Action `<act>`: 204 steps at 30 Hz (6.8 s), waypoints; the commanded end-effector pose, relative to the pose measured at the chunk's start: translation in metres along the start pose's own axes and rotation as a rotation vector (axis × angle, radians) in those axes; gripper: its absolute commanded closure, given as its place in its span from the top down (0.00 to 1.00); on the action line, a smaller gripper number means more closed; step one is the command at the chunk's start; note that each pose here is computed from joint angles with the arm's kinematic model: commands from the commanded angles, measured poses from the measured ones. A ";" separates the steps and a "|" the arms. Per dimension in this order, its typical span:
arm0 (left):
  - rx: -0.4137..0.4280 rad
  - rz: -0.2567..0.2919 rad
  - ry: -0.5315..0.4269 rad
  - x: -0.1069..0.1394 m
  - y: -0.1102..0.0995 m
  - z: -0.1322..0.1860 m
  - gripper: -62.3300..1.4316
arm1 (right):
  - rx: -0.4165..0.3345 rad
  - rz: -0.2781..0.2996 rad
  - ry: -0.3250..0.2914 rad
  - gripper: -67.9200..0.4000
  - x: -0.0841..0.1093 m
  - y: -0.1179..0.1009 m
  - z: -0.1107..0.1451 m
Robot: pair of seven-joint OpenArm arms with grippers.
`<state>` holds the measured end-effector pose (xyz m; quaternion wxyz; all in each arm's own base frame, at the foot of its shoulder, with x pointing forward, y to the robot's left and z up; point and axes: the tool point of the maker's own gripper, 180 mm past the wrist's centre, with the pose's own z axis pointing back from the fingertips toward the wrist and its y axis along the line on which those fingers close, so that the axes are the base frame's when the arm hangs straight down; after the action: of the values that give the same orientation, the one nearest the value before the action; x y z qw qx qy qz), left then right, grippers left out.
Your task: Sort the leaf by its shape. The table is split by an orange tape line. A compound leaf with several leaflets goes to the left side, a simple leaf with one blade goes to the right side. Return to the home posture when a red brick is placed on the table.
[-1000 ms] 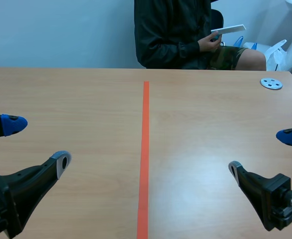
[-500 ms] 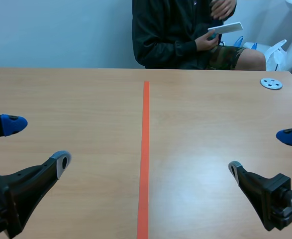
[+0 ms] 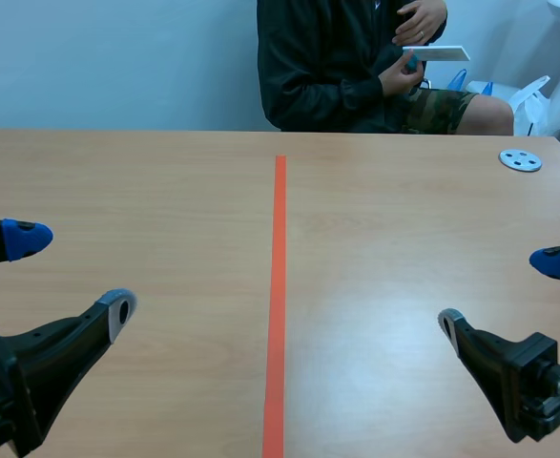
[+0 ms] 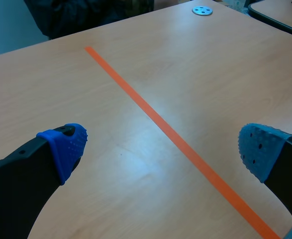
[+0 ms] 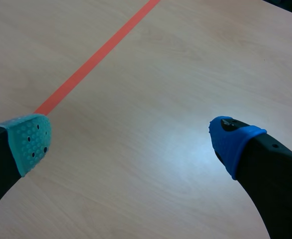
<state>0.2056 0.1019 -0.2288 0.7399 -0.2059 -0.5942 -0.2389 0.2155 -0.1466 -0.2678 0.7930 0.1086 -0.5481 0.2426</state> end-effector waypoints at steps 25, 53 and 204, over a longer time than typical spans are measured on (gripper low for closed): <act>-0.008 0.007 -0.040 0.010 -0.004 -0.002 1.00 | -0.008 0.008 -0.031 1.00 0.009 -0.003 -0.002; -0.008 0.007 -0.040 0.010 -0.004 -0.002 1.00 | -0.008 0.008 -0.031 1.00 0.009 -0.003 -0.002; -0.009 0.001 -0.037 0.010 -0.005 -0.002 1.00 | -0.246 -0.182 -0.233 0.03 -0.008 -0.118 -0.083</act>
<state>0.2054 0.1018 -0.2294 0.7400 -0.2038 -0.5936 -0.2418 0.3332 -0.2114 -0.3052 0.7594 0.0870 -0.6396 0.0816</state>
